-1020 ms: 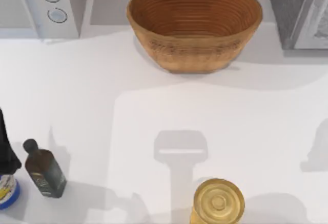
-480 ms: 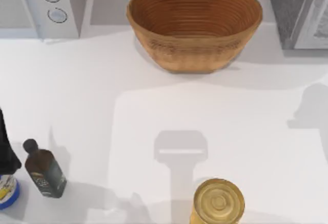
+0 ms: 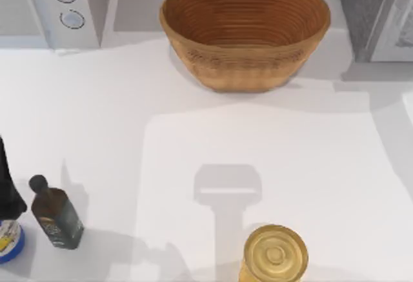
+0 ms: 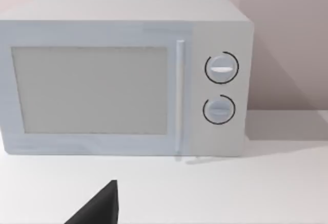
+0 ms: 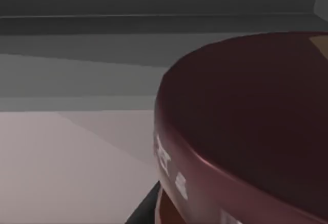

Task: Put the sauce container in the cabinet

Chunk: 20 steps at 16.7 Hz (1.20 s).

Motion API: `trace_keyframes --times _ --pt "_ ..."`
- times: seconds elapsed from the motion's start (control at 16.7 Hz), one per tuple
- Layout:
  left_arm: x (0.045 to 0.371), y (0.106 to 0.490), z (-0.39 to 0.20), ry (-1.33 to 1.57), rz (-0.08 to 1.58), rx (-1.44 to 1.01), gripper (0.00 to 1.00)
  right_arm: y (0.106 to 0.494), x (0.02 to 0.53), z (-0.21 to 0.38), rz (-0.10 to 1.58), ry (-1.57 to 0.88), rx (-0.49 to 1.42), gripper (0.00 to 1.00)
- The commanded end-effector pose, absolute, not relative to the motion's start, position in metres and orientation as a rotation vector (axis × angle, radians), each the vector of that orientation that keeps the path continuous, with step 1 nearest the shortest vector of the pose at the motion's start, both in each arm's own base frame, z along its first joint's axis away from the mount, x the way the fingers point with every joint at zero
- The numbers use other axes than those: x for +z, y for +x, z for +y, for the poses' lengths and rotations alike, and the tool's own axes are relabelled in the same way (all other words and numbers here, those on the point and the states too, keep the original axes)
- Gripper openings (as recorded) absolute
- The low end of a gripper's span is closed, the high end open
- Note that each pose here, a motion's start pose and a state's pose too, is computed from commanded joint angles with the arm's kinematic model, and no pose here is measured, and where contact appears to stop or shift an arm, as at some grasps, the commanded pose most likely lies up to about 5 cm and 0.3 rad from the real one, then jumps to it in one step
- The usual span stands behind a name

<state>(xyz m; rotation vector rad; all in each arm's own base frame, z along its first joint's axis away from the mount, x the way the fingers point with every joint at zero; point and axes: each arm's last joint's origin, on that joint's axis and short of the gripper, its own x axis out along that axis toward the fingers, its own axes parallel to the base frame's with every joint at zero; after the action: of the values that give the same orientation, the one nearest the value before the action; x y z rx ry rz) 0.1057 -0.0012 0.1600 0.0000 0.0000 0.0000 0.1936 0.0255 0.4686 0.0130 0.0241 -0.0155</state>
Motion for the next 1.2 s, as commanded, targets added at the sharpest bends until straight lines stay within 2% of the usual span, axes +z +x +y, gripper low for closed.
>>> trace_keyframes --times 0.42,0.96,1.2 --pt "0.160 0.106 -0.001 0.000 0.000 0.000 1.00 0.242 0.526 0.046 0.005 0.002 0.003 0.00" --pt "0.160 0.106 -0.001 0.000 0.000 0.000 1.00 0.250 0.530 0.047 0.001 0.004 0.003 0.00" --pt "0.160 0.106 -0.001 0.000 0.000 0.000 1.00 0.289 0.534 0.046 -0.004 0.007 -0.008 0.00"
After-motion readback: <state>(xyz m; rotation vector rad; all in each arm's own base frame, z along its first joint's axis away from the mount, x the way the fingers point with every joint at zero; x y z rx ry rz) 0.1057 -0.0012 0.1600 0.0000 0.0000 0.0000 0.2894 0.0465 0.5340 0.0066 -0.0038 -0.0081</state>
